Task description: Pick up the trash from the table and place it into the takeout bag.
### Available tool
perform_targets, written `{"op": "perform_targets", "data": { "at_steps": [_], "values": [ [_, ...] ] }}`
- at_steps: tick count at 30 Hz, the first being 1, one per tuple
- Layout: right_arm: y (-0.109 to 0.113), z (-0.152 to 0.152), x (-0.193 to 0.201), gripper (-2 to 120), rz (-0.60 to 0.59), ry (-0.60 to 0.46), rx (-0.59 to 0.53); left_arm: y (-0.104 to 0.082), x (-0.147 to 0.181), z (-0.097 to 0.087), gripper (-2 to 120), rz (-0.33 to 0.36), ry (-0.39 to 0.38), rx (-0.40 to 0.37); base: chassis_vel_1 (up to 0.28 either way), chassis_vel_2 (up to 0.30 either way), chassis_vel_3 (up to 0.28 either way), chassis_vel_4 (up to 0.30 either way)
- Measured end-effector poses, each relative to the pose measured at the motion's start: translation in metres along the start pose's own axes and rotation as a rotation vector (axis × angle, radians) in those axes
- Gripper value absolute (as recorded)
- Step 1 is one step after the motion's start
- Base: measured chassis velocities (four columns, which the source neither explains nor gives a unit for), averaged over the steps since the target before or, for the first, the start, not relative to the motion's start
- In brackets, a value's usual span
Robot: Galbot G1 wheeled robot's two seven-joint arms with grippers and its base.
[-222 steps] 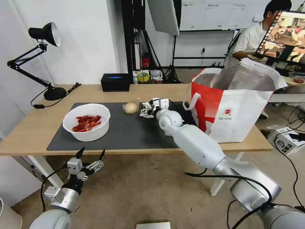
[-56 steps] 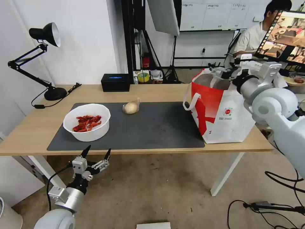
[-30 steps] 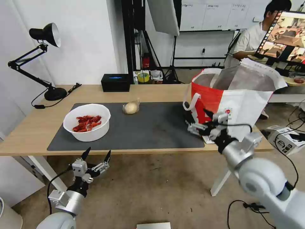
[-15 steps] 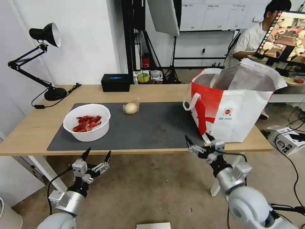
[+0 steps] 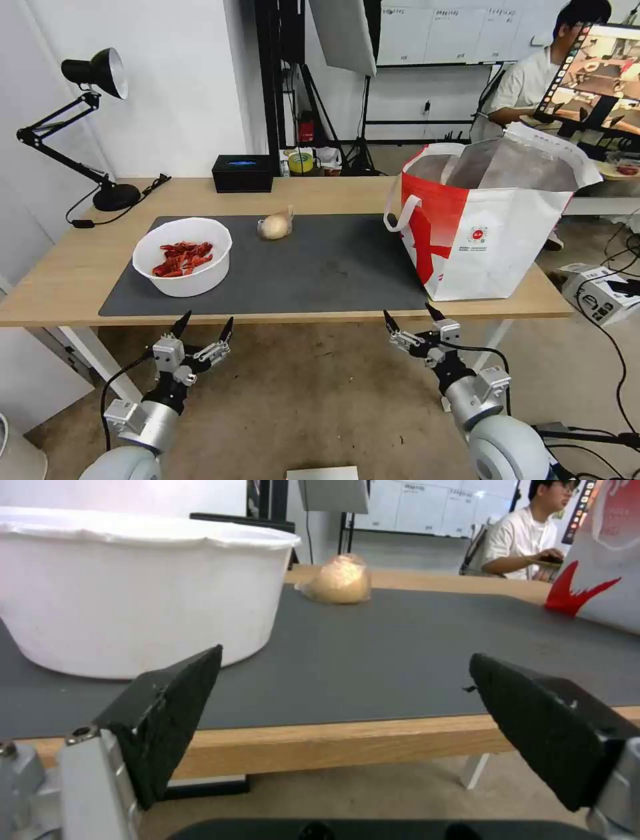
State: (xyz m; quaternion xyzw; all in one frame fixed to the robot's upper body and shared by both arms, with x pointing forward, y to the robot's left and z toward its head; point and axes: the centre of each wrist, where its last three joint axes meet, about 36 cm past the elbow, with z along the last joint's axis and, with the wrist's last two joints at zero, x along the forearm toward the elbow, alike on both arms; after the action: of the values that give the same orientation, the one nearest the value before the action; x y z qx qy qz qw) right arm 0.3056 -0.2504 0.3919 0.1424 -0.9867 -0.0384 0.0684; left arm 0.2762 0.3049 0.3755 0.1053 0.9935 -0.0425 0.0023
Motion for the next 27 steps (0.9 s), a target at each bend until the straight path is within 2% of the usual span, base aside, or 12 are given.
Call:
{"op": "perform_targets", "data": {
  "at_steps": [27],
  "values": [
    [-0.0012,-0.001,-0.0057,100,-0.022,0.018,0.018,0.0021,-0.0058,0.0045,100,0.004,0.003,0.004,0.0,0.0,0.0,0.0]
  ]
}}
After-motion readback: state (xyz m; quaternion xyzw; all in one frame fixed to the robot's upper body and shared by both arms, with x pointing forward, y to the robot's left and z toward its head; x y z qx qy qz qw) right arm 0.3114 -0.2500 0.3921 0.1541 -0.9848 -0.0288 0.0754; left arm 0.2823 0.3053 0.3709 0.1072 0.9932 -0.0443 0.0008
